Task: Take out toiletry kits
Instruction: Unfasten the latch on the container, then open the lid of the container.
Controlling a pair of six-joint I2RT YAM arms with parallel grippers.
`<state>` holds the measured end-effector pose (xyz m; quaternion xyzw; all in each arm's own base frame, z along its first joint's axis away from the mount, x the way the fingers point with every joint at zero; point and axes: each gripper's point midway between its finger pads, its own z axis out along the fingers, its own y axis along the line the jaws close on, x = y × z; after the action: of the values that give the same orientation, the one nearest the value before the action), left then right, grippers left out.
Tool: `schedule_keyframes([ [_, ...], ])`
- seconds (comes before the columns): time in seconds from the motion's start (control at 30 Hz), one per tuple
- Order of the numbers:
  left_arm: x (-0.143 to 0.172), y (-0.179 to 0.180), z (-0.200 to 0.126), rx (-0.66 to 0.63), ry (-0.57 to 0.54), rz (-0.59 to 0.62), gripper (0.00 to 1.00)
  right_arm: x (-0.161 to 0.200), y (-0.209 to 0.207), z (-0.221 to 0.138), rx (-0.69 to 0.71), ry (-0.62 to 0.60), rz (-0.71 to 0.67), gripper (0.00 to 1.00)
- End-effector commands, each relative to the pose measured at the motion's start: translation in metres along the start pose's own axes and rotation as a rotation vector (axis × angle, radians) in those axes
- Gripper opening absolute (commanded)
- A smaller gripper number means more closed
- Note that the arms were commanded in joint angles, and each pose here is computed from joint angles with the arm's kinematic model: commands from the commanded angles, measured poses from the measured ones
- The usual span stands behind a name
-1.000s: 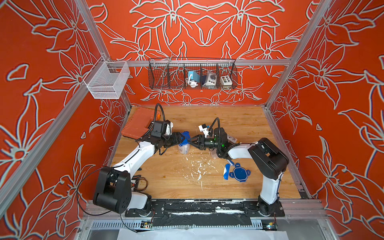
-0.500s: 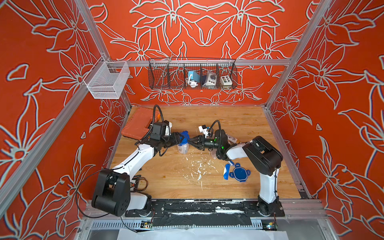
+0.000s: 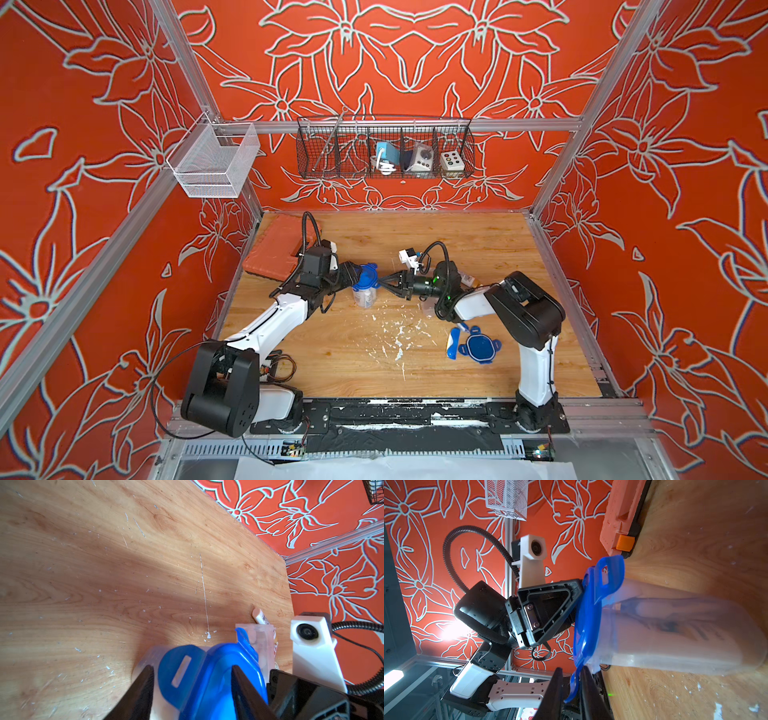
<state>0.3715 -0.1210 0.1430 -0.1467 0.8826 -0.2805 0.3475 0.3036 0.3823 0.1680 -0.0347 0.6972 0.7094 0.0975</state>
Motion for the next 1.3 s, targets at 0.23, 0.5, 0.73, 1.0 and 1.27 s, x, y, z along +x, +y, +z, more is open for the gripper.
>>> schedule_keyframes([
  [0.23, 0.043, 0.013, -0.007, -0.097, 0.223, -0.01, 0.71, -0.008, -0.017, -0.031, 0.465, 0.06, -0.092, 0.5],
  [0.5, 0.016, -0.019, -0.021, -0.018, 0.172, 0.013, 0.78, -0.028, -0.014, -0.001, 0.406, 0.132, -0.069, 0.52],
  [0.73, 0.018, -0.007, -0.027, -0.034, 0.151, -0.008, 0.79, -0.041, -0.015, 0.018, 0.357, 0.145, -0.058, 0.51],
  [1.0, 0.021, -0.005, -0.029, -0.003, 0.153, -0.023, 0.77, -0.06, -0.006, 0.034, 0.294, 0.119, -0.055, 0.5],
  [1.27, 0.019, -0.006, -0.033, -0.005, 0.147, -0.025, 0.76, -0.064, 0.007, 0.036, 0.26, 0.094, -0.061, 0.26],
])
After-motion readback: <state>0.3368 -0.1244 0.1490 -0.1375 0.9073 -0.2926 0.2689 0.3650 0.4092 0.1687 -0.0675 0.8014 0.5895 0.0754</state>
